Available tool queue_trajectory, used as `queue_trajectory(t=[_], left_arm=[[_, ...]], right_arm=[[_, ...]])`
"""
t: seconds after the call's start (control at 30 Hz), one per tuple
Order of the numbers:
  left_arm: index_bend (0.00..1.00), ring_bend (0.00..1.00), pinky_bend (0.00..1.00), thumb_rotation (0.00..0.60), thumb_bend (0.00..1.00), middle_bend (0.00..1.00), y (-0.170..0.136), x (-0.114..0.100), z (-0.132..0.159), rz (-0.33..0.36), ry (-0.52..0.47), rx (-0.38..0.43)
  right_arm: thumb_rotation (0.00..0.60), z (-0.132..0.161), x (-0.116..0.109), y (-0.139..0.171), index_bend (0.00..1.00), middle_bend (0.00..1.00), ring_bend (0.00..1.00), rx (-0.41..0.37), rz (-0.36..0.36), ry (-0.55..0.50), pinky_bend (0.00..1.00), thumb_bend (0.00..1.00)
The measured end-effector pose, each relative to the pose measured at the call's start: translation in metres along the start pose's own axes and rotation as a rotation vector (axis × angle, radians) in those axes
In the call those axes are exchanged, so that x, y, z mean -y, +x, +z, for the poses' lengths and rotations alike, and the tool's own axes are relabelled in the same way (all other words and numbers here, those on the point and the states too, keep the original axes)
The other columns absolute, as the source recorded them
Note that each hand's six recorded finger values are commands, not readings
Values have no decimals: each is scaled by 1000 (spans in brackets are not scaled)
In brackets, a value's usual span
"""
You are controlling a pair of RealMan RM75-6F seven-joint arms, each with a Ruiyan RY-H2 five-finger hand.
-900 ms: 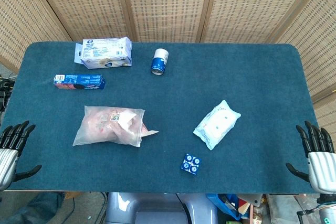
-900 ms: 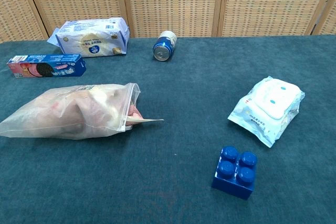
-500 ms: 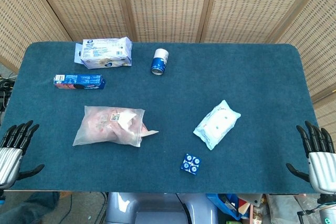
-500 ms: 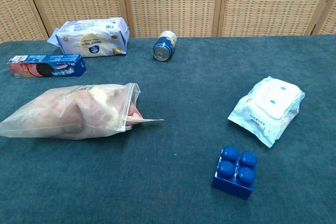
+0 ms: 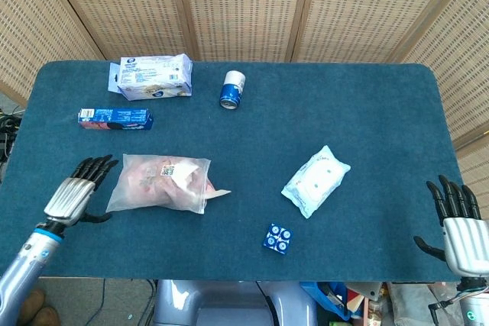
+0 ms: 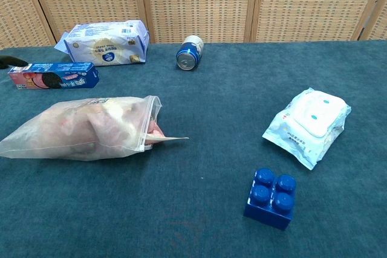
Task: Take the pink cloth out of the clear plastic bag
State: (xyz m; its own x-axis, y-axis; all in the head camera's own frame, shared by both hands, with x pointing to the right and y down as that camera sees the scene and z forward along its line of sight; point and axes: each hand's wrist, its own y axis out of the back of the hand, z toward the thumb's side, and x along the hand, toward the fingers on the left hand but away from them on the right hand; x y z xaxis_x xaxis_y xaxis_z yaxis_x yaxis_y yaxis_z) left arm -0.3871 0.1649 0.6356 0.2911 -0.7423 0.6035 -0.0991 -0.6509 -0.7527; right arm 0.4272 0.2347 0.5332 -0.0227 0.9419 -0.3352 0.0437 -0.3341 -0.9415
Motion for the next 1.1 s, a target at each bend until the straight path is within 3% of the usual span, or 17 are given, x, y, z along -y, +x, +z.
queue_trajectory(t=[0.13, 0.77, 0.87, 0.97, 1.03, 1.1], left_arm=[[0, 0, 0, 600, 147, 0, 32, 13, 12, -84, 9, 30], [0, 0, 0, 600, 147, 0, 95, 42, 41, -226, 108, 28], [0, 0, 93, 600, 147, 0, 102, 46, 45, -234, 111, 16], [0, 92, 277, 600, 155, 71, 110, 51, 50, -235, 106, 4], [26, 227, 400, 600, 158, 227, 115, 54, 54, -232, 99, -4], [152, 338, 493, 600, 158, 371, 119, 55, 56, -223, 96, -9]], right_arm=[[600, -2, 0, -1, 0, 0, 0, 10, 0, 1, 0, 0], [600, -5, 5, -5, 0, 0, 0, 24, 17, 0, 0, 0], [600, -7, 5, -5, 0, 0, 0, 28, 18, -4, 0, 0], [600, -8, 5, -6, 0, 0, 0, 32, 19, -7, 0, 0], [600, -9, 6, -6, 0, 0, 0, 33, 20, -7, 0, 0], [600, -9, 6, -7, 0, 0, 0, 33, 21, -9, 0, 0]])
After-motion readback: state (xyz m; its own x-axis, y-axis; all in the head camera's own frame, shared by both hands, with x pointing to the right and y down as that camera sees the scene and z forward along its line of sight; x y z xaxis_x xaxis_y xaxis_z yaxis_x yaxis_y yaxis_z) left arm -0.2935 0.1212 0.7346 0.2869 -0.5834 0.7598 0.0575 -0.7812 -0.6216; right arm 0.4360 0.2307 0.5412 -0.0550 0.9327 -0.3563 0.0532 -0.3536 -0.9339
